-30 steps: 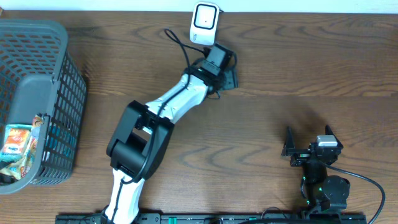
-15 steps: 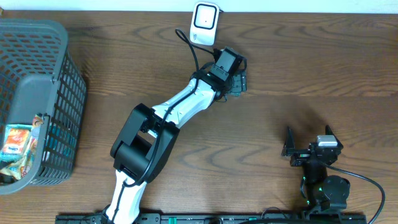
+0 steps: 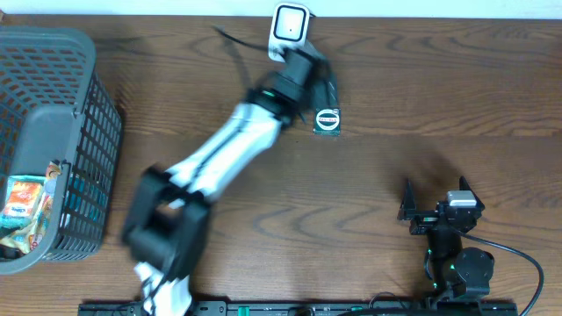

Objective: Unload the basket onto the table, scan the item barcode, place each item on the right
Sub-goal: 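Place the box on the table in front of the scanner, release, then reach the left gripper into the basket toward the snack bags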

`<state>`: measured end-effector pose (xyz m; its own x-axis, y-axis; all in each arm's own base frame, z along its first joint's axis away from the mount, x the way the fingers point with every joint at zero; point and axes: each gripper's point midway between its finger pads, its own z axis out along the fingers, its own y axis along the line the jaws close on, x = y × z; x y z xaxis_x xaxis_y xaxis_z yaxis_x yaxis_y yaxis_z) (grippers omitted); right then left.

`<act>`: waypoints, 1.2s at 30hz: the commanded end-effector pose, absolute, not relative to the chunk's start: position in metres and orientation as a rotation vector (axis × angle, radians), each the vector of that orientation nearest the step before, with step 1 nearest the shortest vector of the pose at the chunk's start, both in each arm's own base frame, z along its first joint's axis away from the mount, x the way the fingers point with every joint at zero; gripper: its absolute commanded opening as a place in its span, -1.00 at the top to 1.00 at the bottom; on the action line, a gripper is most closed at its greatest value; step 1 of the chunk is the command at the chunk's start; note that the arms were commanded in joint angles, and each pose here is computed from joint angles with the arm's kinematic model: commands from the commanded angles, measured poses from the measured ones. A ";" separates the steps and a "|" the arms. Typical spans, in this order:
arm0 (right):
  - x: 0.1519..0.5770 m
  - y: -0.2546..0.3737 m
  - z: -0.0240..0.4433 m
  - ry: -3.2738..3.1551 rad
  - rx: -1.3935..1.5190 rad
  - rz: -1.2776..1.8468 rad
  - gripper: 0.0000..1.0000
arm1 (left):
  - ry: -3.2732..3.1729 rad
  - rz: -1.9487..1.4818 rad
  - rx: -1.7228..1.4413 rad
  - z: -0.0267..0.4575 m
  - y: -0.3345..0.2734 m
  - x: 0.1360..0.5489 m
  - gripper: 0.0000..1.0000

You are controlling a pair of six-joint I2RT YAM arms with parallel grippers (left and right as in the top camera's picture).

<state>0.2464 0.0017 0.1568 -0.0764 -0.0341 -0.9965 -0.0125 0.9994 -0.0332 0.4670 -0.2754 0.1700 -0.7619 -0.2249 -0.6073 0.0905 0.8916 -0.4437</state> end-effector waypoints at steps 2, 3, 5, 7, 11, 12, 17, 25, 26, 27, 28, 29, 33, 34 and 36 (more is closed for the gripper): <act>0.246 0.004 0.156 1.647 -0.047 -0.014 -0.99 | 2.048 -0.574 -0.192 0.319 -0.178 0.469 -0.75; 0.246 0.004 0.156 1.647 -0.047 -0.014 -0.99 | 1.998 -0.561 -0.230 0.341 -0.155 0.465 -0.77; 0.246 0.004 0.156 1.647 -0.047 -0.014 -0.99 | 1.904 -0.520 -0.312 0.380 -0.103 0.452 -0.82; 0.246 0.004 0.156 1.647 -0.047 -0.014 -0.99 | 1.823 -0.451 -0.408 0.409 -0.047 0.434 -0.83; 0.246 0.004 0.156 1.647 -0.047 -0.014 -0.99 | 1.700 -0.232 -0.684 0.432 0.075 0.387 -0.84; 0.246 0.004 0.156 1.647 -0.047 -0.014 -0.98 | 1.680 -0.172 -0.756 0.431 0.102 0.374 -0.84; 0.246 0.004 0.156 1.647 -0.047 -0.014 -0.99 | 1.660 0.125 -1.107 0.395 0.213 0.308 -0.83; 0.246 0.004 0.156 1.647 -0.047 -0.014 -0.99 | 1.999 0.476 -1.124 0.314 0.301 0.267 -0.83; 0.246 0.004 0.156 1.647 -0.047 -0.014 -0.98 | 2.063 0.500 -1.096 0.303 0.305 0.266 -0.83; 0.246 0.004 0.156 1.647 -0.047 -0.014 -0.99 | 2.130 0.519 -1.061 0.292 0.308 0.265 -0.83; 0.246 0.004 0.156 1.646 -0.047 -0.014 -0.98 | 2.193 0.533 -1.022 0.281 0.309 0.266 -0.83; 0.246 0.004 0.156 1.647 -0.047 -0.014 -0.99 | 2.248 0.543 -0.983 0.273 0.310 0.267 -0.84; 0.246 0.004 0.156 1.647 -0.047 -0.014 -0.99 | 2.424 0.537 -0.837 0.244 0.306 0.270 -0.84; 0.246 0.004 0.156 1.647 -0.047 -0.014 -0.99 | 2.466 0.537 -0.806 0.238 0.304 0.268 -0.83; 0.246 0.004 0.156 1.647 -0.047 -0.014 -0.98 | 2.559 0.534 -0.725 0.227 0.299 0.263 -0.83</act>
